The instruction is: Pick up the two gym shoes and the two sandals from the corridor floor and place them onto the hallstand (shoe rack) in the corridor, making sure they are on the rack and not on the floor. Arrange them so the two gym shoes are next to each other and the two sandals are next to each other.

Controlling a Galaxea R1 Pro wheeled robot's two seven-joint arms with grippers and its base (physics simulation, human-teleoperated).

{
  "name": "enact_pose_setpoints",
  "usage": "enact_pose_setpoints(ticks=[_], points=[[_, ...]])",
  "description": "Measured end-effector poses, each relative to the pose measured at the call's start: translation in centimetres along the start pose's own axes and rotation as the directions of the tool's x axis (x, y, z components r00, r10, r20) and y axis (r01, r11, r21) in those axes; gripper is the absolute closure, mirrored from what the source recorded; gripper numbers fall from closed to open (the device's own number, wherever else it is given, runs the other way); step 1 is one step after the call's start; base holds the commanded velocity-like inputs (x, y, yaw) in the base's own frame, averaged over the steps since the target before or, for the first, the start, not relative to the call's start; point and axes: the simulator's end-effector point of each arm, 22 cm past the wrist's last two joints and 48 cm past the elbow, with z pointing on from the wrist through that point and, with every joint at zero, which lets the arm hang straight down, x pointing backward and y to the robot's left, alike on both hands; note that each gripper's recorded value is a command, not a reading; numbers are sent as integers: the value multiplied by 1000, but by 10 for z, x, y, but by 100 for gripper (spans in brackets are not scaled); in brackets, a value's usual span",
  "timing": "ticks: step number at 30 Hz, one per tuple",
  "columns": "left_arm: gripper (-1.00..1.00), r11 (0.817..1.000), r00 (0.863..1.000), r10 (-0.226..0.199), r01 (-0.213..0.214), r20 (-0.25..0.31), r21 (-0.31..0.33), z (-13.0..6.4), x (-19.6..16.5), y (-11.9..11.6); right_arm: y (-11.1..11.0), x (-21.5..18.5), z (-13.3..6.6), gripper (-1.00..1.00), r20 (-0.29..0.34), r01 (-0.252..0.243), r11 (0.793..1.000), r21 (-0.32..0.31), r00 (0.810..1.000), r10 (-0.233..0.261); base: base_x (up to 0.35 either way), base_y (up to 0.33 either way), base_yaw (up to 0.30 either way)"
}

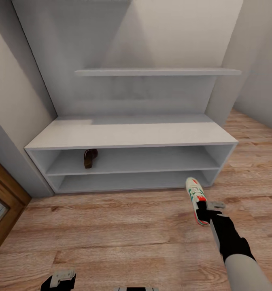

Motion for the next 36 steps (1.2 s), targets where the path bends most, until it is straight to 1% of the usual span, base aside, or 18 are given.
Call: enact_pose_setpoints(ticks=[4,8,9,10,11,17,21,28,36], points=[[-100,1000,1000,-1,1,0,-1,0,0,0,-1,-18,-2,100,13,-7,1000,3,1000,6,0,0,0],[-100,1000,1000,-2,2,1,-2,0,0,1,-1,-31,-7,100,6,-1,1000,6,1000,1,0,0,0],[-100,1000,1000,-2,2,1,-2,0,0,1,0,-38,-10,100,7,6,1000,8,1000,-6,0,0,0],[-100,1000,1000,-2,2,1,-3,0,0,2,2,-56,-19,100,24,22,1000,11,999,-23,0,0,0],[-100,1000,1000,-2,2,1,-3,0,0,2,1,-61,-21,100,30,29,999,15,999,-29,0,0,0],[-100,1000,1000,-2,2,1,-3,0,0,2,-1,-81,-33,100,53,33,999,26,998,-34,0,0,0],[-100,1000,1000,-2,2,1,-3,0,0,2,-4,-87,-38,100,58,30,999,32,998,-32,0,0,0],[-100,1000,1000,-2,2,1,-4,0,-1,2,-5,-92,-41,100,64,27,999,35,998,-29,26,0,0],[-100,1000,1000,-1,1,2,-3,0,-1,2,-5,-93,-42,100,67,27,999,35,997,-29,237,0,0]])
